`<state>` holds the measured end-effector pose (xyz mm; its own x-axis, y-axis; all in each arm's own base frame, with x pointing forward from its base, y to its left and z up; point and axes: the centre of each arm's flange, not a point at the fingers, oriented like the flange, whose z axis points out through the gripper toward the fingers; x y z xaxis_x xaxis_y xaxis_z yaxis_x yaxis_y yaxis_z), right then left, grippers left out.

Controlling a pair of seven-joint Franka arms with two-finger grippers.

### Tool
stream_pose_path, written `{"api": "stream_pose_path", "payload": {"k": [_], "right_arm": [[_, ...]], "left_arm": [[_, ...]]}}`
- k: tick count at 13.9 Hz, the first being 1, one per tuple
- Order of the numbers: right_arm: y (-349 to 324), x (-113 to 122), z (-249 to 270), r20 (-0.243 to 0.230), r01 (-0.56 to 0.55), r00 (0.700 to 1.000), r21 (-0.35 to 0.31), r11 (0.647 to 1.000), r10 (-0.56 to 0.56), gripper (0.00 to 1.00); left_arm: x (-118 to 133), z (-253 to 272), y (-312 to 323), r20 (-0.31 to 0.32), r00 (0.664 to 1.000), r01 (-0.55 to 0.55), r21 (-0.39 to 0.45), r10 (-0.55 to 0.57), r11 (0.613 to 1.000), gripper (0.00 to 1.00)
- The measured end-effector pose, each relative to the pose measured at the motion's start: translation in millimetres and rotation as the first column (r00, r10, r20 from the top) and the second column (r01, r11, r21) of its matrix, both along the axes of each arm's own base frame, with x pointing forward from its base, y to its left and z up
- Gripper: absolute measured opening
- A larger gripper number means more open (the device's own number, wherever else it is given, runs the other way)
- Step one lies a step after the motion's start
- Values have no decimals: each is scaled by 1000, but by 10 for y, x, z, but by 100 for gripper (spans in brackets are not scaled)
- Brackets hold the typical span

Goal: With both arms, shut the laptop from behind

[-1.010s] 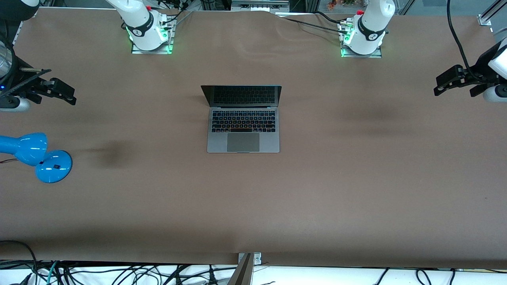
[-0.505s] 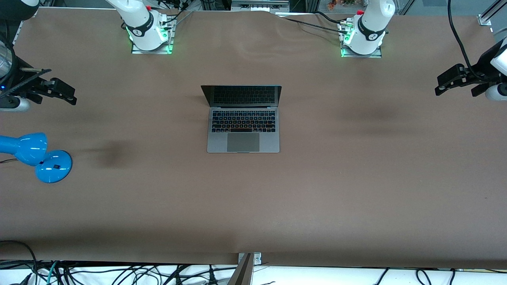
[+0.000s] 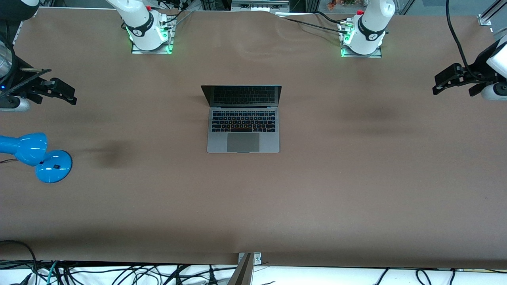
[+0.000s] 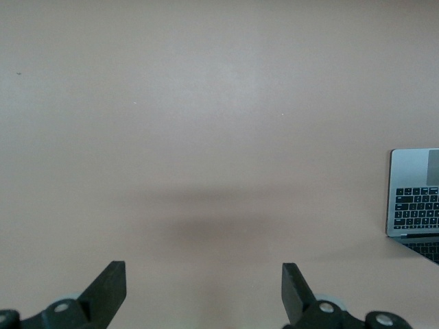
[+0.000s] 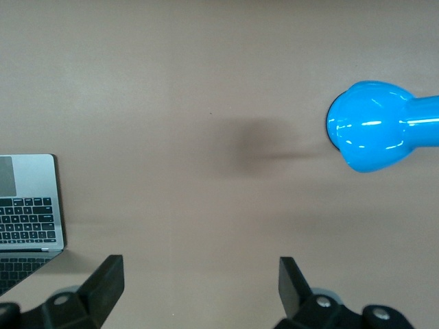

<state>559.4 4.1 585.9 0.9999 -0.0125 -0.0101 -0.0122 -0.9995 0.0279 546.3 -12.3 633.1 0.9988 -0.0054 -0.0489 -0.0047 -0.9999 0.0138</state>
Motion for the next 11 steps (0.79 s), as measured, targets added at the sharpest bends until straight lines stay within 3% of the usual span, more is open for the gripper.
{"api": "stream_pose_path", "payload": {"k": [11], "right_arm": [[3,1,-2,0,-1,1000,0,1000,1,100]], "left_arm": [[-125,-70,-1131,-30,997,74,-31,-75,997,100]]}}
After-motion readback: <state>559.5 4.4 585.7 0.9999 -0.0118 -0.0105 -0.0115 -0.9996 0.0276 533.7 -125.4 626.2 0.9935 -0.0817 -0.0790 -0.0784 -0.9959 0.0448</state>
